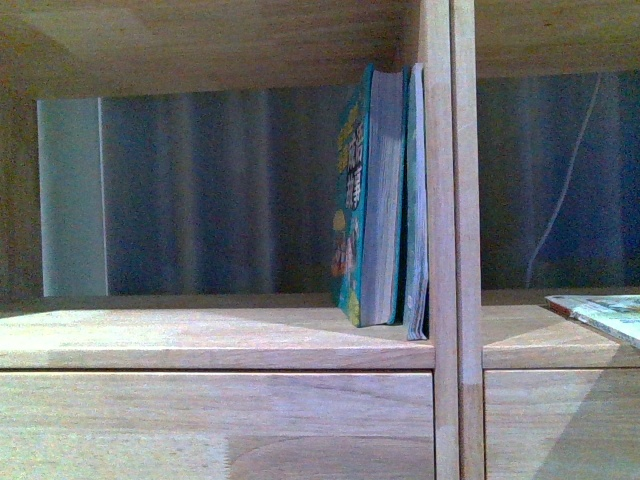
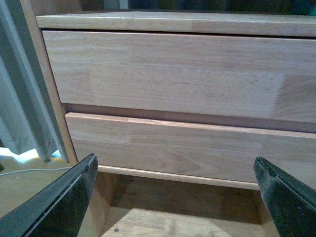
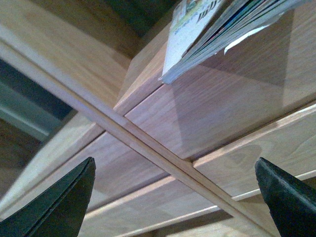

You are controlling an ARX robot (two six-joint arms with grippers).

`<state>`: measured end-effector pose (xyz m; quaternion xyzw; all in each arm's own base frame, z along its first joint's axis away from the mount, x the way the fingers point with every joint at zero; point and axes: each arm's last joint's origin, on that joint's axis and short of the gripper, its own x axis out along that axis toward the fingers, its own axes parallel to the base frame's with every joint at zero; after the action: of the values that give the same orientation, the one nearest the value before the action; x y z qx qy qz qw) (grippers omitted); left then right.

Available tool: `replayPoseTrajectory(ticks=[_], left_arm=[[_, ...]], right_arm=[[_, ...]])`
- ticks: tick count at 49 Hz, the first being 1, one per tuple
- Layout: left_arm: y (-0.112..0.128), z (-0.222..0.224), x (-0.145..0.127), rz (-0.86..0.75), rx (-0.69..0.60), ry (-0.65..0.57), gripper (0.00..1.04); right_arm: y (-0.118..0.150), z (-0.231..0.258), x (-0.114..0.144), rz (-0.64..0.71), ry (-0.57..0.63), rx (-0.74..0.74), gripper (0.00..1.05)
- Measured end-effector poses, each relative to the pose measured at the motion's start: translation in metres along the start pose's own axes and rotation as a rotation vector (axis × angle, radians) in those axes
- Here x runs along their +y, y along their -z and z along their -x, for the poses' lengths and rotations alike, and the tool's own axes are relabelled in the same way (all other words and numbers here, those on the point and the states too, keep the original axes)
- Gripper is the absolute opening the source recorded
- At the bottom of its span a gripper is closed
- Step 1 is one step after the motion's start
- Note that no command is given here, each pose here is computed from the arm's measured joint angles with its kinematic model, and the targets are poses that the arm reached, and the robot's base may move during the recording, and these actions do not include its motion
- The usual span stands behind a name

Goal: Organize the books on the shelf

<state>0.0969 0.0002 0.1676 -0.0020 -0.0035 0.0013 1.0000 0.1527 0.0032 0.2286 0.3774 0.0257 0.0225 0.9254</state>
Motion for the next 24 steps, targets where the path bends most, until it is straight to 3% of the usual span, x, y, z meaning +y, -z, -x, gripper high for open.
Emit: replayPoseTrajectory(ticks=[15, 24], left_arm=[[0.0, 0.0, 0.0, 0.0, 0.0, 0.0, 0.97], [0.0, 0.0, 0.0, 0.0, 0.0, 0.0, 0.97]], right_arm=[[-0.029, -0.056, -0.003, -0.37, 0.012, -0.061, 0.98], [-0.043, -0.088, -0.009, -0.457, 0.065, -0.088, 0.98]])
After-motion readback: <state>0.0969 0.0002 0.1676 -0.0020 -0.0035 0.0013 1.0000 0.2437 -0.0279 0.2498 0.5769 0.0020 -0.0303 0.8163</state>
